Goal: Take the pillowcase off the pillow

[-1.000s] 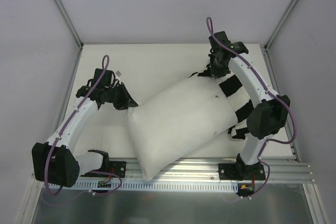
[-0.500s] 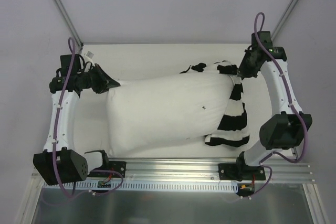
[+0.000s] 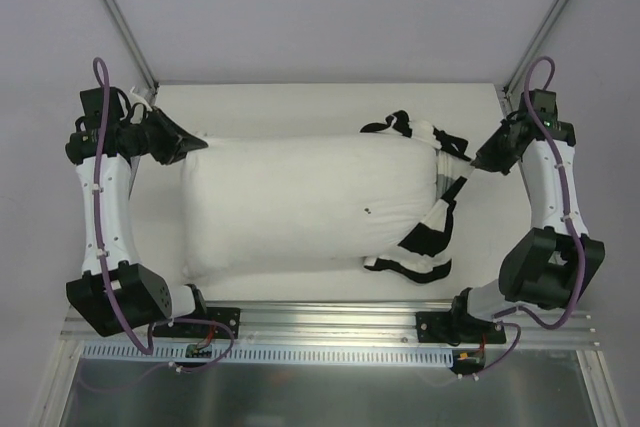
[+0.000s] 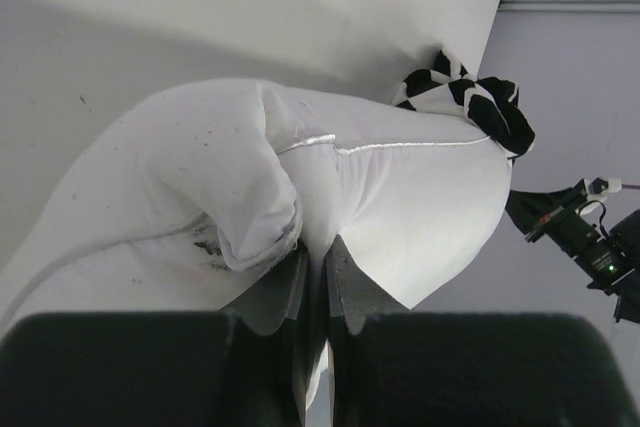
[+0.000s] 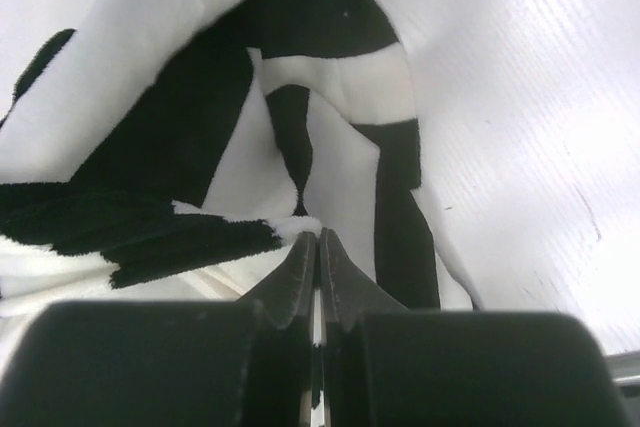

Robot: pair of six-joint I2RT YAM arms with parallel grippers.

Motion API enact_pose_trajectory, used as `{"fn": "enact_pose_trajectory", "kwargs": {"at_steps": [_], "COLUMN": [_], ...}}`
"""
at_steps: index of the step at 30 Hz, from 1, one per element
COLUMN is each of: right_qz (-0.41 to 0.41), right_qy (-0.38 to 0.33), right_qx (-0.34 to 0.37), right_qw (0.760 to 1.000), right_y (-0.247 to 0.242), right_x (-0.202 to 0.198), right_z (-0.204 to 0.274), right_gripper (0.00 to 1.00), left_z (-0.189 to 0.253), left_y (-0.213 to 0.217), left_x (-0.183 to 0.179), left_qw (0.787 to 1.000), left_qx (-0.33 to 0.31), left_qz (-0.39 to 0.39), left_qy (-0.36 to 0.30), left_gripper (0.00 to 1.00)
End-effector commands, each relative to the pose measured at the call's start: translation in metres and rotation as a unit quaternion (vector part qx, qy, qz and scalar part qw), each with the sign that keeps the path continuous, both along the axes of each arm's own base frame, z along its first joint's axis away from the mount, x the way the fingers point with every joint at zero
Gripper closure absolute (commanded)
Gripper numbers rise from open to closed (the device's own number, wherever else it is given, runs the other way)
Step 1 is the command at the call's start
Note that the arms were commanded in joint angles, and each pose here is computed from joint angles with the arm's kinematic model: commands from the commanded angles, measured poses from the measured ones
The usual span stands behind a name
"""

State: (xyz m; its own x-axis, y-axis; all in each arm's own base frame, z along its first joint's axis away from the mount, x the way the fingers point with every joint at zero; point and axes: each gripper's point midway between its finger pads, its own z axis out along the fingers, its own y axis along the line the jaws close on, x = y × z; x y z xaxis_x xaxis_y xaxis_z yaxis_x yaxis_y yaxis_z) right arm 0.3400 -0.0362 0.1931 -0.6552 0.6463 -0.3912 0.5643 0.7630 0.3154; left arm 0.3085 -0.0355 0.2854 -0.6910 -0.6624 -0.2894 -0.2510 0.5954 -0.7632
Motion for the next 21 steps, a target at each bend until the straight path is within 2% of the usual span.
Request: {"fn": "enact_pose_trajectory", "kwargs": {"at_steps": [1,7,10,11,12,13,14,15,16,17,18,19,21], "right_qz": [-0.062,-0.066,-0.032,-0.008,0.005,0.022,0.043,0.055,0.079,0.091,0.102,0.122,0.140], "right_qy": [-0.052,-0.028,-0.080,-0.110,-0.122,-0.120,-0.138,-0.142,-0.131,-0.147,-0.150,-0.144,-0.144], "right_qx": [-0.075,-0.060,-0.008,0.007,0.007,0.002,-0.007,-0.014,-0.024,-0.033,-0.039,-0.051,-0.064], "right_qw": [0.994,0.996,0.996,0.994,0.992,0.993,0.989,0.988,0.988,0.984,0.983,0.981,0.978], "right_y": [-0.041,-0.021,0.009,0.020,0.024,0.027,0.032,0.034,0.040,0.042,0.045,0.053,0.061], "right_x": [-0.005,-0.056,-0.065,-0.061,-0.059,-0.061,-0.051,-0.049,-0.051,-0.040,-0.036,-0.035,-0.019], "right_z": [0.013,-0.042,-0.052,-0.040,-0.030,-0.023,0.001,0.013,0.019,0.041,0.049,0.053,0.067], "right_gripper": [0.99,0.99,0.99,0.95,0.72,0.61,0.42,0.33,0.27,0.17,0.13,0.09,0.06], "left_z": [0.036,0.034,0.031,0.031,0.030,0.035,0.038,0.042,0.044,0.045,0.055,0.051,0.057], "left_y": [0.045,0.053,0.051,0.048,0.047,0.040,0.038,0.040,0.032,0.031,0.030,0.037,0.022], "left_x": [0.025,0.029,0.035,0.038,0.040,0.042,0.041,0.040,0.039,0.038,0.036,0.034,0.035], "left_qw": [0.993,0.991,0.993,0.993,0.994,0.994,0.993,0.990,0.987,0.984,0.980,0.973,0.965], "left_qx": [0.061,0.078,0.067,0.068,0.066,0.069,0.082,0.107,0.130,0.150,0.172,0.209,0.244], "left_qz": [0.076,0.092,0.080,0.069,0.061,0.050,0.044,0.054,0.040,0.041,0.044,0.059,0.044], "left_qy": [-0.069,-0.065,-0.059,-0.062,-0.060,-0.067,-0.072,-0.075,-0.082,-0.082,-0.092,-0.079,-0.084], "left_gripper": [1.00,1.00,1.00,1.00,0.92,0.84,0.61,0.49,0.37,0.27,0.17,0.13,0.12]}}
